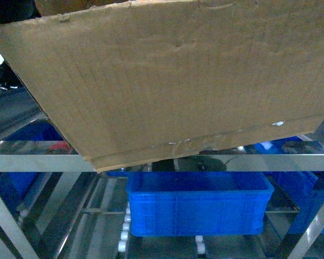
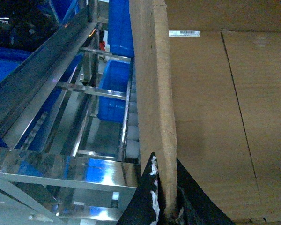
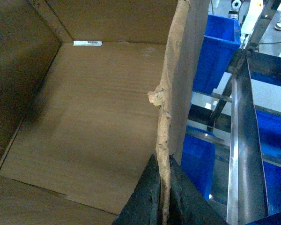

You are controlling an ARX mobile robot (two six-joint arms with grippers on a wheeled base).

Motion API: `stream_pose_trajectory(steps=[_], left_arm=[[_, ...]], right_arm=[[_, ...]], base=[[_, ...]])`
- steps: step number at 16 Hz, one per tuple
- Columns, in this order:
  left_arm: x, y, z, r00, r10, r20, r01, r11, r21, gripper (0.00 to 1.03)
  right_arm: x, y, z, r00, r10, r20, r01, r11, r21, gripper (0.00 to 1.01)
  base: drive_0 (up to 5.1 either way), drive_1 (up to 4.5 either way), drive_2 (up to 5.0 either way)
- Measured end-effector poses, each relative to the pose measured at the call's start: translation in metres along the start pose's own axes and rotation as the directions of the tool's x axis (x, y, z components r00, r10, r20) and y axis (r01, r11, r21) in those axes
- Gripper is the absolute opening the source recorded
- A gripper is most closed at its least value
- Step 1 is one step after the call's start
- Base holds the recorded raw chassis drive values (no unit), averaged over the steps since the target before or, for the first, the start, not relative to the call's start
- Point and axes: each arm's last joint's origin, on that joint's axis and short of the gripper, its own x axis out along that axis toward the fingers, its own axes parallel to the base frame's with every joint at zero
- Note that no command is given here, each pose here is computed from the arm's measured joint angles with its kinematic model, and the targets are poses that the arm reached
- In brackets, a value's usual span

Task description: Sort boxes to right shelf from conveyor

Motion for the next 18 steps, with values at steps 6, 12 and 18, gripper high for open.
stream_pose_trajectory(steps=[6, 12, 18], left_arm=[[0.000, 0.000, 0.000, 1.000, 0.000, -0.002, 0.000, 1.0000, 0.000, 0.02], [0.004, 0.001, 0.001, 0.999, 0.003, -0.038, -0.002, 0.9995, 0.031, 0.02], [0.028, 0.008, 0.030, 0.999, 0.022, -0.029, -0.021, 0.9984, 0.053, 0.02]], right_arm=[[0.000, 0.000, 0.000, 1.000, 0.000, -0.002, 0.000, 1.0000, 0.001, 0.02], [0.002, 0.004, -0.006, 0.997, 0.015, -0.078, -0.012, 0.9993, 0.036, 0.02], [0.025, 0.007, 0.001, 0.993, 0.053, -0.110, -0.038, 0.9899, 0.137, 0.02]], base=[[-0.1, 1.98, -2.2], [0.0, 0.00, 0.0], [0.0, 0.00, 0.0]])
